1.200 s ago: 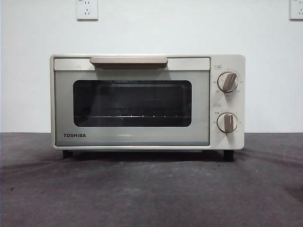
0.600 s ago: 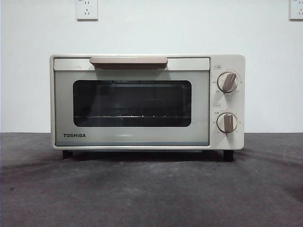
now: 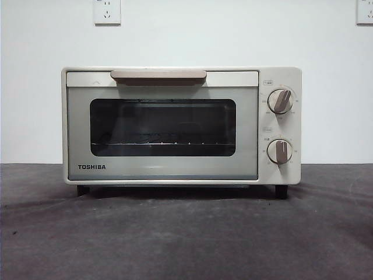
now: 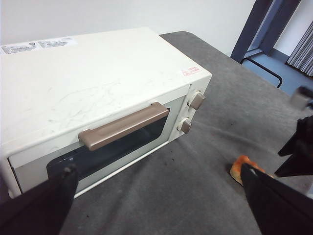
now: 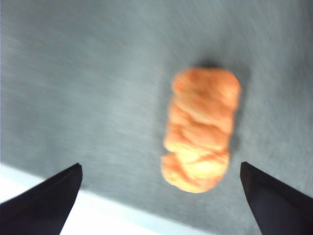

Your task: The left arm flap open the oven, the right arm pick bread and place it into oven, the left arm flap close the oven

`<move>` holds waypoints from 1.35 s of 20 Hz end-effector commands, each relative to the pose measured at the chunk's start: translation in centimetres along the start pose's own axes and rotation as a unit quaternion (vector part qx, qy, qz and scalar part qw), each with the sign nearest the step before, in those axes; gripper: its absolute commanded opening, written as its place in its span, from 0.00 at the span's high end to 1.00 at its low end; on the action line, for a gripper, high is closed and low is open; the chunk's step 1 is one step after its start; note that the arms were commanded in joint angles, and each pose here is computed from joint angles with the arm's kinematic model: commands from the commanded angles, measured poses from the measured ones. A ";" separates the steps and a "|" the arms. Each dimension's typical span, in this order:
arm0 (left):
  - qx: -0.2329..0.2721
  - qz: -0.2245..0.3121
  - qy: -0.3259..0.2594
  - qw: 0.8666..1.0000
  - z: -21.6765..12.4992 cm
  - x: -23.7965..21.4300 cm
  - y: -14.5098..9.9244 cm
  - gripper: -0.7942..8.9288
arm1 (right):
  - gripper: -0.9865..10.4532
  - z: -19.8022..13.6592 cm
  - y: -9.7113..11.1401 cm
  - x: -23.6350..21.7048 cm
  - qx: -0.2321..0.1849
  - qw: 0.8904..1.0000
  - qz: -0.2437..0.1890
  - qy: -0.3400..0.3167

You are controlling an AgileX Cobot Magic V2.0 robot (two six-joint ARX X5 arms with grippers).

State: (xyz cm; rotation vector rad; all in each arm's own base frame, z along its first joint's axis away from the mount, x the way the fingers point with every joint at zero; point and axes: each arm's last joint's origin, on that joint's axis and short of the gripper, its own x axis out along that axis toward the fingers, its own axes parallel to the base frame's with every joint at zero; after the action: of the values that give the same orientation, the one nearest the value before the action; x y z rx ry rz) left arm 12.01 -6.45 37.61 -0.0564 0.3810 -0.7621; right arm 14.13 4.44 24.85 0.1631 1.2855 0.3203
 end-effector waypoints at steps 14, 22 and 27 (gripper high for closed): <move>-0.001 -0.003 0.003 1.000 0.3 -0.2 -0.2 0.37 | 0.52 4.1 -1.5 8.2 0.028 0.992 -0.059 0.110; -0.001 0.001 0.001 1.000 0.4 -0.2 -0.1 0.40 | 0.86 4.2 -1.8 9.3 0.021 0.988 -0.061 0.138; -0.017 0.005 0.036 0.999 0.3 1.3 0.4 0.58 | 0.87 3.7 -0.8 5.5 0.011 0.994 -0.049 0.099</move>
State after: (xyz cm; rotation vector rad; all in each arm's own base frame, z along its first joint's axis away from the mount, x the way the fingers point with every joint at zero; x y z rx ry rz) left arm 13.22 -6.97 36.71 -0.0552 0.4888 -0.7468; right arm 18.78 5.46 20.21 0.0988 1.5056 0.2253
